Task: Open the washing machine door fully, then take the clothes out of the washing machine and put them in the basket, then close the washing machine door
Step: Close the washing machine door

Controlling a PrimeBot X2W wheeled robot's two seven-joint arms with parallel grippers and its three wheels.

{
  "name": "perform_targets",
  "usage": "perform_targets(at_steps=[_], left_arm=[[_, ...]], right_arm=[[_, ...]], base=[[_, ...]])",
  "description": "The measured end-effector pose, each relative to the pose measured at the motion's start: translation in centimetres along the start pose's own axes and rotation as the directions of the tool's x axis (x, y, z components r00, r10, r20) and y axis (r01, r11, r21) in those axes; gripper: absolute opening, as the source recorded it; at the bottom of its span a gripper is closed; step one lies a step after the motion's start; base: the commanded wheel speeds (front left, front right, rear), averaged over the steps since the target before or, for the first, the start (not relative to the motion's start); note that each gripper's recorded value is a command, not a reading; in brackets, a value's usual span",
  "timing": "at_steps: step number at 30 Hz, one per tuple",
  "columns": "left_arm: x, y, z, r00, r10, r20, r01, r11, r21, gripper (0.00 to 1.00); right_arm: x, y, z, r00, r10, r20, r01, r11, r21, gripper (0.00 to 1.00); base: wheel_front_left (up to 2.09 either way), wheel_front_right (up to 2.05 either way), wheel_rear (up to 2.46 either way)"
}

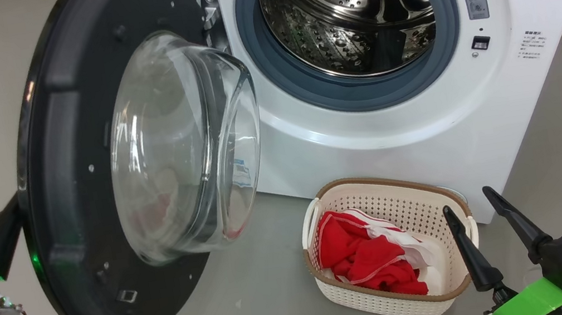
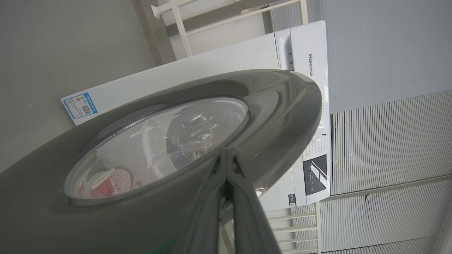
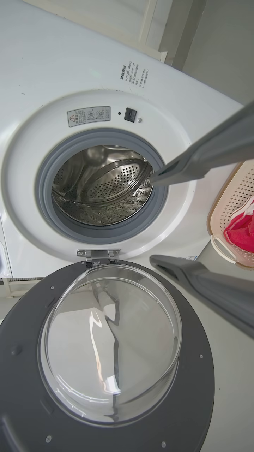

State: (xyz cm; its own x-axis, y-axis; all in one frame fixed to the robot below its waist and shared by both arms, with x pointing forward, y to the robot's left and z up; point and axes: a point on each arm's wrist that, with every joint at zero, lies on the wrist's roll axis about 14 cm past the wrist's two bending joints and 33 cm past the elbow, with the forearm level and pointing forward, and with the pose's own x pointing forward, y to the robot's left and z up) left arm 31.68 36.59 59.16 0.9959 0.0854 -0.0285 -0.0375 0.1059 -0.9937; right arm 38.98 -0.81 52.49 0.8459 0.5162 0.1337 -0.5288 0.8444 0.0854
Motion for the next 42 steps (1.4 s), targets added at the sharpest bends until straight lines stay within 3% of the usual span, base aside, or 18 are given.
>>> perform_targets(at_steps=[20,42], left_arm=[[-0.3,-1.0,-5.0,0.989,-0.026,-0.145,0.026,1.000,-0.002,0.00],[2.1,-1.9,-12.2,0.944,-0.059,-0.325,0.056,0.998,-0.018,0.00]], right_arm=[[-0.7,-1.0,0.4,0.999,-0.035,0.009,0.035,0.999,0.004,1.00],[-1.7,-3.1,-0.4,0.995,-0.104,-0.013,0.104,0.994,0.019,1.00]], base=[[0.00,0.00,0.00],[0.00,0.00,0.00]])
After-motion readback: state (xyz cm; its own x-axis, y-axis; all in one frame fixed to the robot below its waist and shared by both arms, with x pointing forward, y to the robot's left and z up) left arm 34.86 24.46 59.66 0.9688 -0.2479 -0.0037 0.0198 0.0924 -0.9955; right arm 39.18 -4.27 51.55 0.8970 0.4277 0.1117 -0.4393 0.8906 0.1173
